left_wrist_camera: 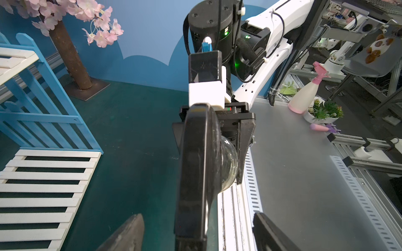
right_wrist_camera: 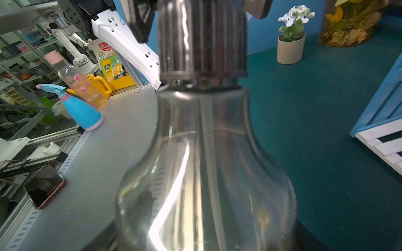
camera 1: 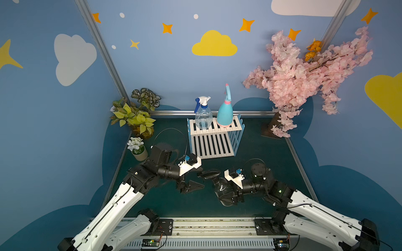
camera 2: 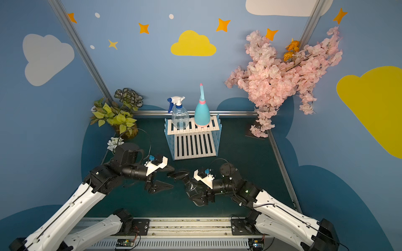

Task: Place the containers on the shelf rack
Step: 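Pick up a container from the center of the board.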

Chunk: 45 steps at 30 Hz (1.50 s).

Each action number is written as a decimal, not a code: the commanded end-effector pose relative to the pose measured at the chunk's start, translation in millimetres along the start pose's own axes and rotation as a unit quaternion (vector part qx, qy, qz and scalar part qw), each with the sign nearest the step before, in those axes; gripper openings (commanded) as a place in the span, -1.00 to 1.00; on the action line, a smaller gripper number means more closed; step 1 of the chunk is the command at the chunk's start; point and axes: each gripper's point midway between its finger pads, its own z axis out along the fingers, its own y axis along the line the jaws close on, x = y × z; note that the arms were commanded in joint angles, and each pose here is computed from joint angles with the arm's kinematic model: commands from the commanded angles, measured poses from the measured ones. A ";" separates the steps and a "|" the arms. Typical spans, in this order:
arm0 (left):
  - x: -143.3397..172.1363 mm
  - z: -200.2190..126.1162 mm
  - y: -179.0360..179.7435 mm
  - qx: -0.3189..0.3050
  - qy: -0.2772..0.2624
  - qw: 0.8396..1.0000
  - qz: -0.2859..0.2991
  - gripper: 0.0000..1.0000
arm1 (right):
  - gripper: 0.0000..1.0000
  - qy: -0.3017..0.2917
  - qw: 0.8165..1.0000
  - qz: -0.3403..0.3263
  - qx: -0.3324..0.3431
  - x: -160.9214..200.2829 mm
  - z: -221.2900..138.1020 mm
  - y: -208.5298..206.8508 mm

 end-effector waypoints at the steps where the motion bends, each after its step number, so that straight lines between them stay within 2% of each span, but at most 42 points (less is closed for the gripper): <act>1: -8.4 -0.9 -5.4 0.019 -0.017 1.000 0.001 0.44 | 0.28 -0.010 1.000 -0.005 -0.023 -13.4 -2.0 8.6; 6: -13.2 -1.2 -10.5 0.036 -0.029 0.999 0.002 -0.02 | 0.28 -0.003 1.000 0.001 -0.022 -9.1 0.8 5.8; 9: -11.9 -2.0 -10.1 0.030 -0.030 0.999 0.006 -0.49 | 0.30 0.007 1.000 0.006 -0.018 -3.8 2.0 3.3; 11: -8.1 -1.2 -9.0 0.026 -0.028 0.999 0.004 -0.61 | 0.34 0.012 1.000 0.009 -0.016 -1.0 2.9 1.7; 13: -3.9 0.2 -8.8 0.026 -0.025 0.999 0.000 -0.71 | 0.44 0.014 1.000 0.011 -0.014 -0.7 2.9 1.1; 15: -1.2 1.0 -9.3 0.026 -0.022 0.999 0.000 -0.83 | 0.66 0.018 1.000 0.015 -0.002 -0.4 1.7 -1.9; 16: -0.6 0.7 -9.6 0.023 -0.021 1.000 0.004 -0.85 | 0.78 0.022 0.999 0.020 0.013 -0.8 0.4 -5.8; 18: 2.2 -0.3 -7.9 0.012 -0.013 1.000 0.010 -0.86 | 0.86 0.030 0.998 0.030 0.037 -1.2 -3.2 -11.3; 20: 8.2 0.2 -5.8 -0.003 0.006 1.000 0.022 -0.86 | 0.88 0.030 0.996 0.051 0.063 -6.1 -7.5 -16.5; 26: 31.0 9.8 -8.7 -0.023 0.091 0.994 0.060 -0.86 | 0.87 0.041 0.995 0.023 0.082 -19.2 -20.5 -11.8; 32: 35.2 17.8 -15.6 -0.010 0.127 0.989 0.078 -0.87 | 0.59 0.061 0.995 0.008 0.084 -32.8 -21.4 -5.5; 38: 38.4 24.4 -16.6 -0.006 0.149 0.985 0.092 -0.88 | 0.39 0.065 0.997 -0.012 0.036 -43.5 -4.1 14.7; 45: 37.6 26.7 -19.7 0.002 0.153 0.984 0.096 -0.88 | -0.05 0.053 0.998 -0.025 0.025 -49.3 11.3 16.4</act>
